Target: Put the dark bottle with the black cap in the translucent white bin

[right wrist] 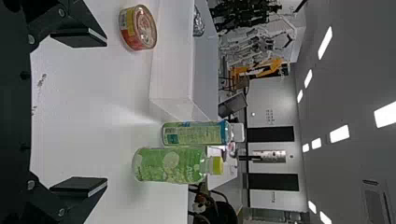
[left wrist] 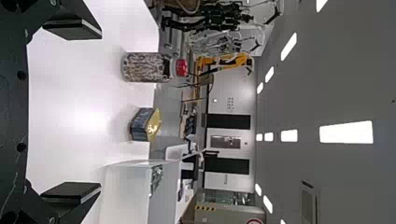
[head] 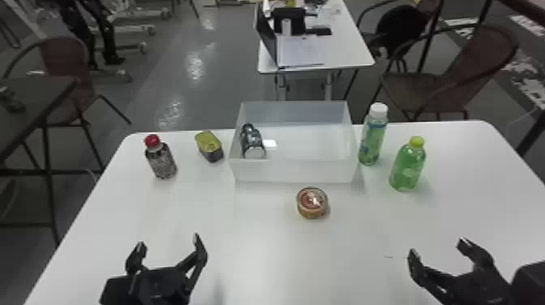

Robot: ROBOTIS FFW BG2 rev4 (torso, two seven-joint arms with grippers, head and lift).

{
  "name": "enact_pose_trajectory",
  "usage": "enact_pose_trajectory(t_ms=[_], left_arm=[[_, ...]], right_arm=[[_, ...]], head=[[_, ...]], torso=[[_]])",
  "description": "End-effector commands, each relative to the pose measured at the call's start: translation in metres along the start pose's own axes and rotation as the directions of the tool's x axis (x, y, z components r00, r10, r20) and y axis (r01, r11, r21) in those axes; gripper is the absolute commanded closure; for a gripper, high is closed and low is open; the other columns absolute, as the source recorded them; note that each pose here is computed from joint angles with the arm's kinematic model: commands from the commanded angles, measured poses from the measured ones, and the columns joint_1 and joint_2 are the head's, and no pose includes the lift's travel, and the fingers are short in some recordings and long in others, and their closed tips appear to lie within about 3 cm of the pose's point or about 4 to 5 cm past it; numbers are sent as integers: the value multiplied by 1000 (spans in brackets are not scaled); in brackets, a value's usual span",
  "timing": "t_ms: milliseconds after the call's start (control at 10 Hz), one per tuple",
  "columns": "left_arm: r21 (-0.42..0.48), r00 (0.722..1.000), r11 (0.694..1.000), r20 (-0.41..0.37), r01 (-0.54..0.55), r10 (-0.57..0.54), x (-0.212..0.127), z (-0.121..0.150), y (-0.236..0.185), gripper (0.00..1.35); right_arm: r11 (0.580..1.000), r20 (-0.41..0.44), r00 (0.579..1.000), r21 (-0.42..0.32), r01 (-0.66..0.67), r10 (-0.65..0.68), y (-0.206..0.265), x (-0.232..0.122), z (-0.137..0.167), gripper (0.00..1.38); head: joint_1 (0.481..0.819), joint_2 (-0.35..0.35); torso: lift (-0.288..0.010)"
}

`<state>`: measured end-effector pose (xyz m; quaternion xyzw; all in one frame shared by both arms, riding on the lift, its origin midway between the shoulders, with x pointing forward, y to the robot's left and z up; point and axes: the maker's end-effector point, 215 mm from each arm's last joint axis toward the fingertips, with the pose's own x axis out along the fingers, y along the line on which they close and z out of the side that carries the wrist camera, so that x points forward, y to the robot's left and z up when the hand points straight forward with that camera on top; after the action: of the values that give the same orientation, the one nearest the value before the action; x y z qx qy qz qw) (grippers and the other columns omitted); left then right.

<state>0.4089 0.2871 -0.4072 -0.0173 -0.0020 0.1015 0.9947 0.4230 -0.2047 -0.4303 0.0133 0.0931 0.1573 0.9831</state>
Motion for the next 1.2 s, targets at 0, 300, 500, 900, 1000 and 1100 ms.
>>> enact_pose_trajectory(t_ms=[0,300,500,900,1000,1100], left_arm=[[-19,998,1000,-55,5,-6,-22,-19,-3,151],[-41,999,999,-54,-4,2,-30,-19,-11,151],[-32,999,999,-43,15,-16,-25,-15,-13,151],[-33,1000,999,-22,22,-23,-20,-10,-15,151],[-30,1000,999,-18,25,-26,-19,-9,-16,151],[-27,999,999,-16,28,-28,-19,-8,-16,151]], right_arm=[[1000,0,1000,-26,2,-2,3,-10,-1,225],[999,-1,1000,-36,13,-13,5,-19,-1,226],[999,6,1000,-36,16,-16,3,-16,2,226],[999,23,1000,-31,17,-16,2,-12,8,226],[999,24,1000,-32,17,-16,1,-11,8,228],[999,30,999,-34,17,-16,1,-9,11,228]], head=[[695,112],[695,102],[695,92],[695,85],[695,85],[695,86]], torso=[[-92],[-92],[-92],[-92],[-92],[-92]])
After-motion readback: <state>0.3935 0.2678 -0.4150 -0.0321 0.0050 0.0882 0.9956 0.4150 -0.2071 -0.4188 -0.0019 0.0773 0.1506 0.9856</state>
